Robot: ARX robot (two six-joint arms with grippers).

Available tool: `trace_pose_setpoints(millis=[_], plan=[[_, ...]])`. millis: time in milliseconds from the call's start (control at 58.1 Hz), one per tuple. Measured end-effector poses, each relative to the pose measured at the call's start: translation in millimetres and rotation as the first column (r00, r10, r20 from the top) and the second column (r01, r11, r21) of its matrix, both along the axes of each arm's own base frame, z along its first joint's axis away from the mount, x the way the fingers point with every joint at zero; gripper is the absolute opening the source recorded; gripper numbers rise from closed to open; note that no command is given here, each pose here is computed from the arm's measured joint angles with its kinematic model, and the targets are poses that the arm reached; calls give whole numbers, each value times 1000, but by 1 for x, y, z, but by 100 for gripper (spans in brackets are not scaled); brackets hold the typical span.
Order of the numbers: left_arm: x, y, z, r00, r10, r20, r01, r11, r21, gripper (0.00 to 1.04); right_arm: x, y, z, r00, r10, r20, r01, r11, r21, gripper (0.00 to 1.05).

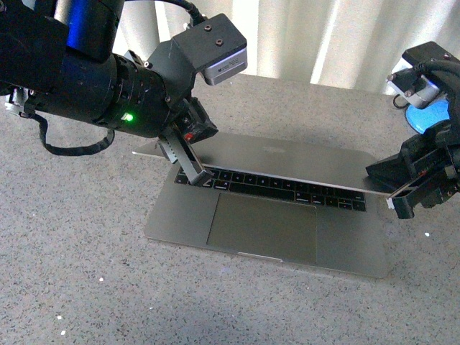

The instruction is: Close laptop

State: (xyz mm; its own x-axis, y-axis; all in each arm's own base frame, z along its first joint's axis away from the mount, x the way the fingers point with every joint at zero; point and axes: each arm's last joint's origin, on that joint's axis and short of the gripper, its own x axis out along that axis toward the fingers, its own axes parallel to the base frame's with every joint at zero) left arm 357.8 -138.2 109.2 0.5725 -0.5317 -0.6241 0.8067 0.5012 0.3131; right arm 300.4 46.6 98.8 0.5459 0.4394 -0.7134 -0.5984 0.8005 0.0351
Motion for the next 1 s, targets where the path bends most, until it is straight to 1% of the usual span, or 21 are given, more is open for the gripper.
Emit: trace_pose_setpoints(millis=[499,723,998], plan=[[-2,0,-10,1000,-4,-20,4,1000,-4,4,-3,-1,-10,1000,1,-20,-1,1000,-2,1],[-5,1,-20,999,-3,-49,2,1000,-10,4,-4,-2,-17,999,2,-33,-2,1000,-6,1],[-7,4,-25,998,-2,-65,2,1000,-11,4,-6,-2,-22,999,2,-44,-2,1000,-8,1]])
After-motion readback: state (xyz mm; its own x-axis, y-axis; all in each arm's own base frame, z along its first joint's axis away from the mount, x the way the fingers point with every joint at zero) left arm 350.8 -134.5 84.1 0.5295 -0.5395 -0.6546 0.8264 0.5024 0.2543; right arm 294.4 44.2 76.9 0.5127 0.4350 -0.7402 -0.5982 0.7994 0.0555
